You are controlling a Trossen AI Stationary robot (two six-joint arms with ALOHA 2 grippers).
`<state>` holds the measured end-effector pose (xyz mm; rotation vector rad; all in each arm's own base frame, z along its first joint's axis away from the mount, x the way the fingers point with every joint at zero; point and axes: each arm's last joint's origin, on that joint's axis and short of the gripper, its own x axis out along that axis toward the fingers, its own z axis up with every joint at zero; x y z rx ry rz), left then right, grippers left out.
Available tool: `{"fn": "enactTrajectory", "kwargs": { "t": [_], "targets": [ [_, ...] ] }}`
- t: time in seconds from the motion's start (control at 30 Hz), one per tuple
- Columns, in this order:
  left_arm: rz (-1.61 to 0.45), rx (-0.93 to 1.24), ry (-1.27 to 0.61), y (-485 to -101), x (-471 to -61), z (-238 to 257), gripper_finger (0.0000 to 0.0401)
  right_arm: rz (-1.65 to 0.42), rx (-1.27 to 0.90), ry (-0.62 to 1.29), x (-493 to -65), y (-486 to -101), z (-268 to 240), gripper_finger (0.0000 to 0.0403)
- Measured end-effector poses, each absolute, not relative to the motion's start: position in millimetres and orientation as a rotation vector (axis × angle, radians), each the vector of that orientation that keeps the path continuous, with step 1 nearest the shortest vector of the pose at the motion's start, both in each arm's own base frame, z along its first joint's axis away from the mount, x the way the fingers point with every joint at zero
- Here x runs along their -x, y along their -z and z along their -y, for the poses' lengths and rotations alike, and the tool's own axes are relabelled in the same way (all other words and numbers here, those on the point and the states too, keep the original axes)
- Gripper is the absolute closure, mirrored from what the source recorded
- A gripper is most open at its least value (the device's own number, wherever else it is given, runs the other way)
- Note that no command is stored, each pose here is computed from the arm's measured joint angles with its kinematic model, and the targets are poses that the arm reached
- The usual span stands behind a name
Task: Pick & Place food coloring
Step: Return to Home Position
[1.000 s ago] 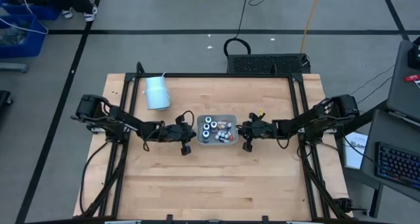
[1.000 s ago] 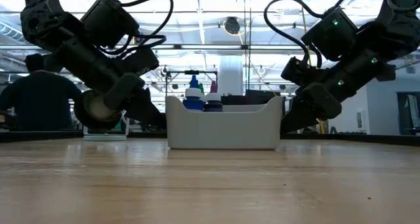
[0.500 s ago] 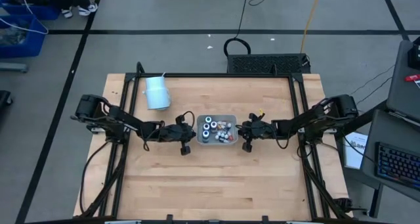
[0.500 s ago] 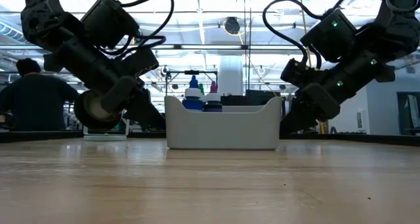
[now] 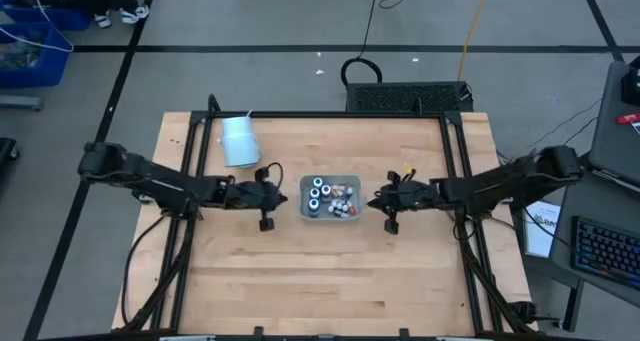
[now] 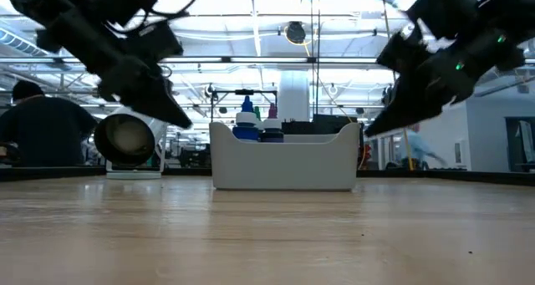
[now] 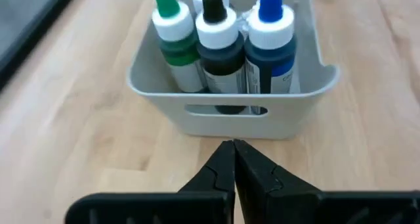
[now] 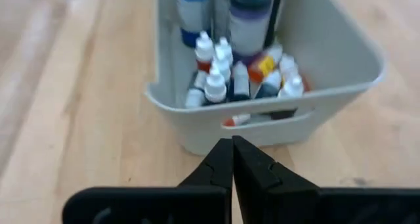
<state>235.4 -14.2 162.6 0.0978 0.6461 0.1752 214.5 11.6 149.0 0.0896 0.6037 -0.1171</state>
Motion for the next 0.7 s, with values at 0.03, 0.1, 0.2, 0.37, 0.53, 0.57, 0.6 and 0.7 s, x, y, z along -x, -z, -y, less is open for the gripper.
{"fn": "enactTrajectory", "kwargs": {
  "t": [0.03,0.1,0.2,0.37,0.53,0.57,0.6,0.7],
  "targets": [
    [-0.648,-0.116,-0.166,-167.6,-231.0,13.9,0.0392,-0.593,-0.069,0.106,-211.2,-154.2,-12.1,0.0403],
    [-0.649,-0.155,-0.116,-177.7,-221.6,14.0,0.0397,-0.560,-0.031,0.065,-204.0,-164.5,-13.1,0.0403],
    [-0.597,-0.201,-0.033,-194.2,-210.2,14.8,0.0395,-0.453,-0.001,-0.011,-189.4,-174.3,-13.5,0.0403],
    [-0.453,-0.244,0.031,-218.1,-194.3,13.3,0.0397,-0.277,-0.010,-0.041,-160.1,-169.9,-11.9,0.0403],
    [-0.333,-0.215,0.044,-219.5,-177.2,6.2,0.0398,-0.178,-0.056,-0.027,-135.6,-160.1,-9.6,0.0403],
    [-0.318,-0.205,0.036,-216.8,-173.8,3.9,0.0398,-0.159,-0.058,-0.027,-131.9,-158.6,-9.3,0.0403],
    [-0.310,-0.194,0.028,-212.5,-170.0,1.8,0.0398,-0.135,-0.057,-0.028,-129.1,-158.4,-9.0,0.0403],
    [-0.280,-0.156,0.018,-200.5,-160.1,-4.7,0.0399,-0.044,-0.046,-0.030,-121.6,-167.7,-8.4,0.0403]
  ]
}}
